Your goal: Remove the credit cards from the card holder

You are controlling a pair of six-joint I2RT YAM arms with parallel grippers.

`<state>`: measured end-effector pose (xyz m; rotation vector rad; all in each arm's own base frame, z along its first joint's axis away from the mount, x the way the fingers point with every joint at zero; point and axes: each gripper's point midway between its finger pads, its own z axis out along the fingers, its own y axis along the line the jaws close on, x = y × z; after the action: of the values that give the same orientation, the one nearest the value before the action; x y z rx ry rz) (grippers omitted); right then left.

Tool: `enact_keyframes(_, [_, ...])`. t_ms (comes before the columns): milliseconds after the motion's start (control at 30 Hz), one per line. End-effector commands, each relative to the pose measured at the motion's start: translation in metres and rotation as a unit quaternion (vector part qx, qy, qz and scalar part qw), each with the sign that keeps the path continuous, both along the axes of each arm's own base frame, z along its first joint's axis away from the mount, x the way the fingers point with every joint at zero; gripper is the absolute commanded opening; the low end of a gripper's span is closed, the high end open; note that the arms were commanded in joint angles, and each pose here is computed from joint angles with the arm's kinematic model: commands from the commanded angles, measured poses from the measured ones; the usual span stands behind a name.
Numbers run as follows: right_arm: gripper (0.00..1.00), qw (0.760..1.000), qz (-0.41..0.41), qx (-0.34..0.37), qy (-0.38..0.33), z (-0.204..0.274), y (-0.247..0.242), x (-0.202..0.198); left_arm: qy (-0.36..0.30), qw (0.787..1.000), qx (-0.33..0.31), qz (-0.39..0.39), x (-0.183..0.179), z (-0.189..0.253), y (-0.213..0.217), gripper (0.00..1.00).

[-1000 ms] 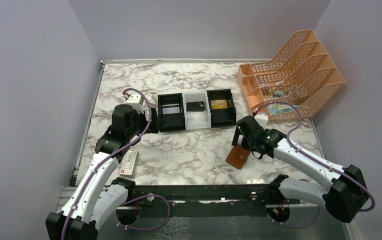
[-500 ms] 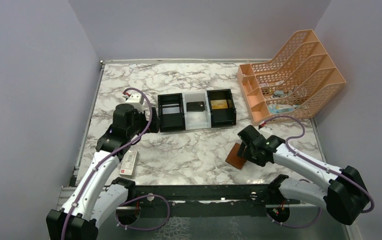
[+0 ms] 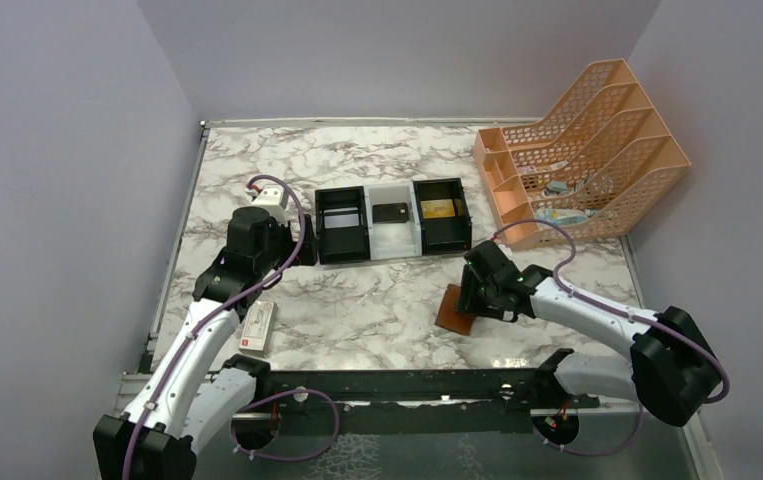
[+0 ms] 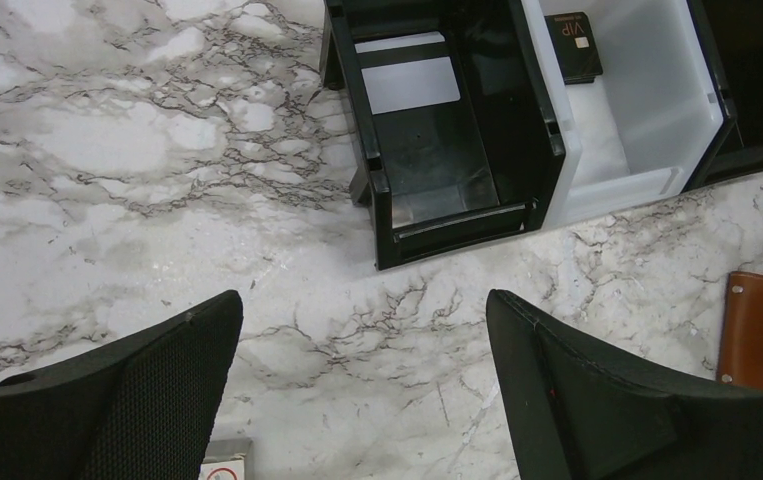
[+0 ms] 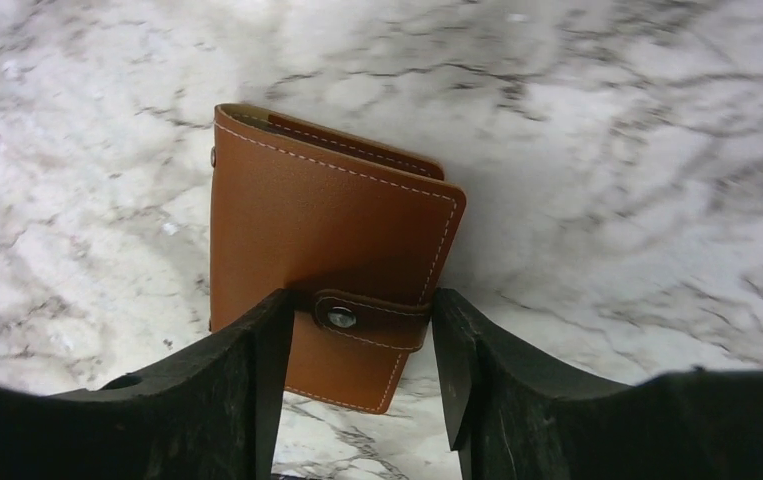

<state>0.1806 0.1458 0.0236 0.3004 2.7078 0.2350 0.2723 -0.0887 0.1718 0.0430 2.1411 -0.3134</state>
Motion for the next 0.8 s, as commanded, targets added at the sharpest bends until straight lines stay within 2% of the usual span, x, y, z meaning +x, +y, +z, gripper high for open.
enact_keyframes(0, [0.51,0.990,0.127,0.065,-0.012,0.007,0.040,0.004,0.006,1.000,-0.003,0.002,0.001,-0.003,0.001,0.94])
enact_keyframes(67, [0.51,0.978,0.184,0.097,-0.022,0.012,0.058,0.004,0.007,1.000,-0.004,-0.001,0.001,-0.004,0.000,0.93])
enact_keyframes(267, [0.52,0.956,0.263,0.126,-0.036,0.021,0.087,0.008,0.016,1.000,-0.008,-0.012,0.000,-0.007,-0.005,0.91])
enact_keyframes(367, [0.53,0.960,0.262,0.093,-0.037,0.021,0.089,0.015,0.016,1.000,-0.009,-0.014,0.001,-0.007,-0.006,0.90])
enact_keyframes(567, [0.64,0.970,0.238,-0.002,-0.059,0.031,0.073,0.027,0.013,1.000,-0.009,-0.012,0.000,-0.006,-0.005,0.90])
enact_keyframes(633, [0.63,0.972,0.226,-0.021,-0.061,0.033,0.066,0.028,0.013,1.000,-0.009,-0.010,0.000,-0.006,-0.004,0.90])
enact_keyframes(767, [0.55,0.968,0.242,-0.023,-0.059,0.036,0.072,0.023,0.017,1.000,-0.008,-0.012,0.000,-0.008,-0.005,0.90])
